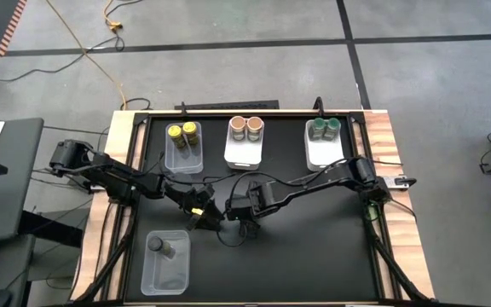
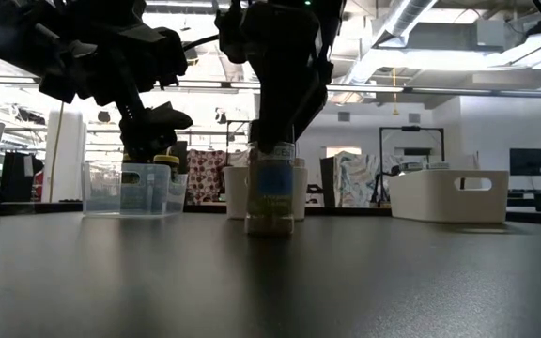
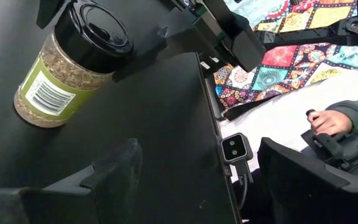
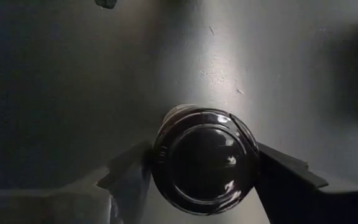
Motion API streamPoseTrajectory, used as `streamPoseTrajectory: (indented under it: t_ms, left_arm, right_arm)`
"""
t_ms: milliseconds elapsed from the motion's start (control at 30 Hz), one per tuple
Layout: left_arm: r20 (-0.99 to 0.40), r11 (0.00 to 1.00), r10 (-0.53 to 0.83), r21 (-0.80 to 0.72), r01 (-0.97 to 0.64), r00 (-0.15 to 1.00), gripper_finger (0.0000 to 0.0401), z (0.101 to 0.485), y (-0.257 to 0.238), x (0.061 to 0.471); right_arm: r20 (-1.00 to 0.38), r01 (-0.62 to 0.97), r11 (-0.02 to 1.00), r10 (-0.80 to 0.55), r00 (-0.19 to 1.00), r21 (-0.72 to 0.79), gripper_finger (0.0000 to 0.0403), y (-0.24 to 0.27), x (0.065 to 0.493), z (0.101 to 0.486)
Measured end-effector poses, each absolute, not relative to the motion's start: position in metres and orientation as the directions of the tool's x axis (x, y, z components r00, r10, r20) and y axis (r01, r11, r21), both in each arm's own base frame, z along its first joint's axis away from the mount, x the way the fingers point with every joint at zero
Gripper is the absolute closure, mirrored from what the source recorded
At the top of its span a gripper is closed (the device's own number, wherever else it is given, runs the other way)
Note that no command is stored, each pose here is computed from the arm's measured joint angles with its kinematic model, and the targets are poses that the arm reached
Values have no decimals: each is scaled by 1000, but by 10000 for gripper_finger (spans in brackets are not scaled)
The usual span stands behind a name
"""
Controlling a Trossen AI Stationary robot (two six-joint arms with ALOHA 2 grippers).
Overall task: Sort spices by type
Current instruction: Put the black spice bottle into the bottom transparent bin
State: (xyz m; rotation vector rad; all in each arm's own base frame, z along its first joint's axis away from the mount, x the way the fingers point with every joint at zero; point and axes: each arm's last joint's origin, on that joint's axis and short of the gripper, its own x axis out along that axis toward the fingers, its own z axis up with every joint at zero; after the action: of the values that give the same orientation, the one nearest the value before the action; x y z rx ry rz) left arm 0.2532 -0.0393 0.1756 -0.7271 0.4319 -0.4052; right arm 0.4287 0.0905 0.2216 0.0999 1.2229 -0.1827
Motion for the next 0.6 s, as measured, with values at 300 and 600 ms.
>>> streamPoseTrajectory:
  t_ms: [300,600]
  left_arm:
    - [-235,678,-494,-706,202,837,92,176,-39,253]
    - [-235,676,-494,-709,200,837,92,176,-39,253]
  right_arm:
    - [-937,193,981,-83,339,-17,62,90,428,228]
    - [-947,178,983,-90,307,-36,21,90,424,227]
